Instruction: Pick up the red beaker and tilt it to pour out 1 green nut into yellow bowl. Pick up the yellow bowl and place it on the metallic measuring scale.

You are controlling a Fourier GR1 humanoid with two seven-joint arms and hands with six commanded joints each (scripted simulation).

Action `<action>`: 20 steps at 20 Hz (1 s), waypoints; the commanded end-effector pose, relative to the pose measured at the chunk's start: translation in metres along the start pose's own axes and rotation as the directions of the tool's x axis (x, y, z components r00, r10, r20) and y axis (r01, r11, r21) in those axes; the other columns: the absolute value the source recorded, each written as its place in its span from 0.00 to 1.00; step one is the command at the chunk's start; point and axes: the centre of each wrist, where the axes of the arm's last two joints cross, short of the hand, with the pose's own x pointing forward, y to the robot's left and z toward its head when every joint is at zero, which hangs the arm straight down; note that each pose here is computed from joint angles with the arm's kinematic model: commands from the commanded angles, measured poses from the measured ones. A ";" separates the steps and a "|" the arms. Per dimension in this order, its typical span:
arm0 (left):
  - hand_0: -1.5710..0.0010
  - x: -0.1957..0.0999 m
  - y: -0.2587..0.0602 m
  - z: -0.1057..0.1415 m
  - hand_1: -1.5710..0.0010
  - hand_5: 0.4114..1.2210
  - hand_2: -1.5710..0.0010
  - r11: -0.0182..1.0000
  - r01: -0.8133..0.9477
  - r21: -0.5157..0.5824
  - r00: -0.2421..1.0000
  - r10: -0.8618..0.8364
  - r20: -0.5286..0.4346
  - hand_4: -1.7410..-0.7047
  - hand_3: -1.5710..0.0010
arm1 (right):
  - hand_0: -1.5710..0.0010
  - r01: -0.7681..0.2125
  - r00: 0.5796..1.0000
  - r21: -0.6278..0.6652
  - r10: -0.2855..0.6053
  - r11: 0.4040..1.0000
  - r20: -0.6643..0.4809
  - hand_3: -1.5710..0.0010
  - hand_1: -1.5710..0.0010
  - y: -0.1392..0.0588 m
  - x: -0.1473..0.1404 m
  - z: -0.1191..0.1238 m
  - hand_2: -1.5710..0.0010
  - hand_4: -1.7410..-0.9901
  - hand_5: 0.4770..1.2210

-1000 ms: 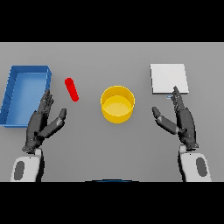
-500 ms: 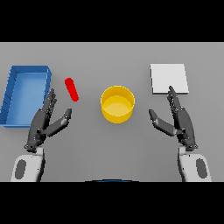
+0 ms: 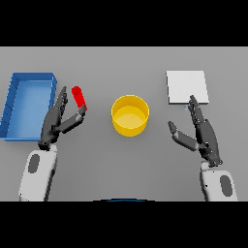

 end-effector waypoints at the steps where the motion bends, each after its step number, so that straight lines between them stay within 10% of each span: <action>1: 1.00 0.001 -0.001 -0.008 1.00 0.29 1.00 1.000 0.005 0.002 1.000 -0.005 0.004 0.51 1.00 | 1.00 0.005 1.000 0.002 -0.005 1.000 -0.003 1.00 1.00 -0.001 -0.001 0.003 1.00 0.60 0.19; 17: 1.00 -0.009 -0.022 -0.069 1.00 0.39 0.97 1.000 0.010 0.009 0.999 -0.011 0.045 0.38 0.98 | 1.00 -0.008 1.000 -0.014 0.008 1.000 -0.021 1.00 1.00 0.000 -0.002 -0.002 1.00 0.59 0.23; 20: 0.63 -0.009 -0.027 -0.076 0.65 0.46 0.65 0.999 -0.039 0.028 0.998 0.037 0.050 0.31 0.73 | 1.00 -0.008 1.000 -0.020 0.008 1.000 -0.029 1.00 1.00 -0.002 0.003 -0.006 1.00 0.60 0.23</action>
